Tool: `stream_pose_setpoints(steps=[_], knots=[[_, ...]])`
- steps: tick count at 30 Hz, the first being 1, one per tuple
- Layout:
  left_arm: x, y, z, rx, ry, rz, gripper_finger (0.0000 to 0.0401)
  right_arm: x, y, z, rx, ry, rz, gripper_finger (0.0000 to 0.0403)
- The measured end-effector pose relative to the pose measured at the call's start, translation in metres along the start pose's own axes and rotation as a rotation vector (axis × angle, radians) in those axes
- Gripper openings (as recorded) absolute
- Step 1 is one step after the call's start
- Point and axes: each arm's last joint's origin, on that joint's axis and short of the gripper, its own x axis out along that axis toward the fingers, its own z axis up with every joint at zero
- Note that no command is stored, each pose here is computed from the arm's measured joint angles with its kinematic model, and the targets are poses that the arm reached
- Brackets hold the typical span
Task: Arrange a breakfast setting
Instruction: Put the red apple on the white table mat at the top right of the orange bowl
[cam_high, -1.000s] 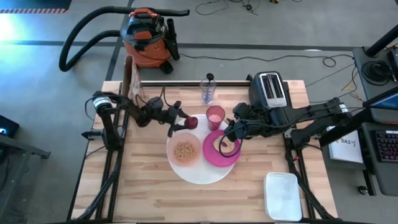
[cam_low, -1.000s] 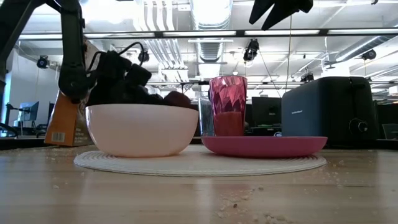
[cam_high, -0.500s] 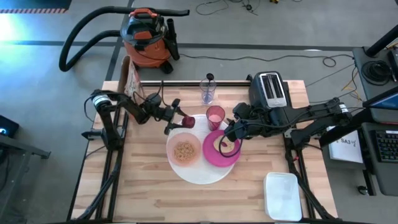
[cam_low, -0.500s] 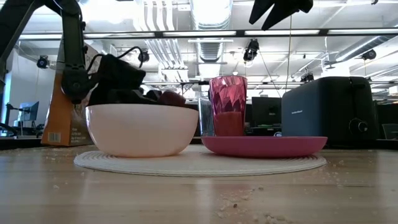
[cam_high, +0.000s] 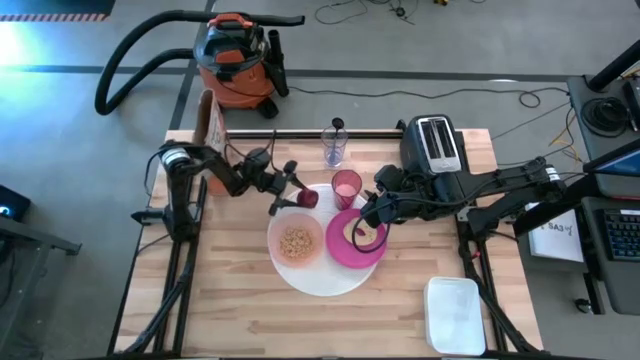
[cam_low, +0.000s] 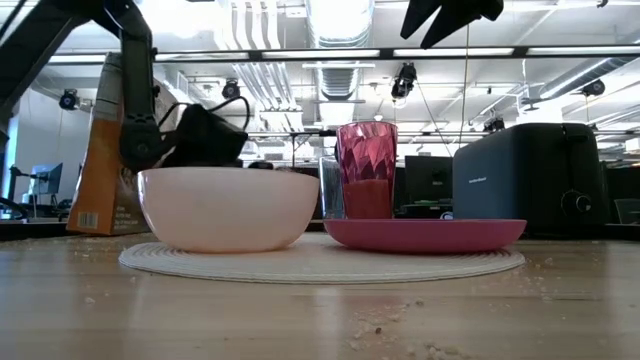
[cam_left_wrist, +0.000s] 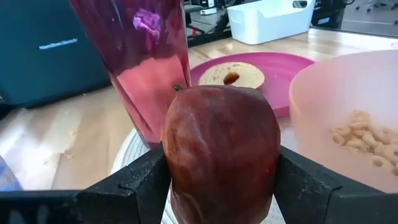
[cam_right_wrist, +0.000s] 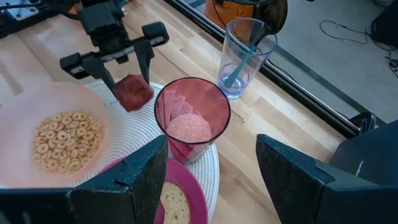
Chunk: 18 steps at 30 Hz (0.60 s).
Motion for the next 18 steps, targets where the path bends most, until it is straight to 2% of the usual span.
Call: stream_pose_setpoints(steps=[18], knots=[[0.0002,0.0021,-0.0067,0.022,0.014,0.011,0.0248,-0.0001,0.0001,-0.0001,0.000,0.000,0.000,0.0233]])
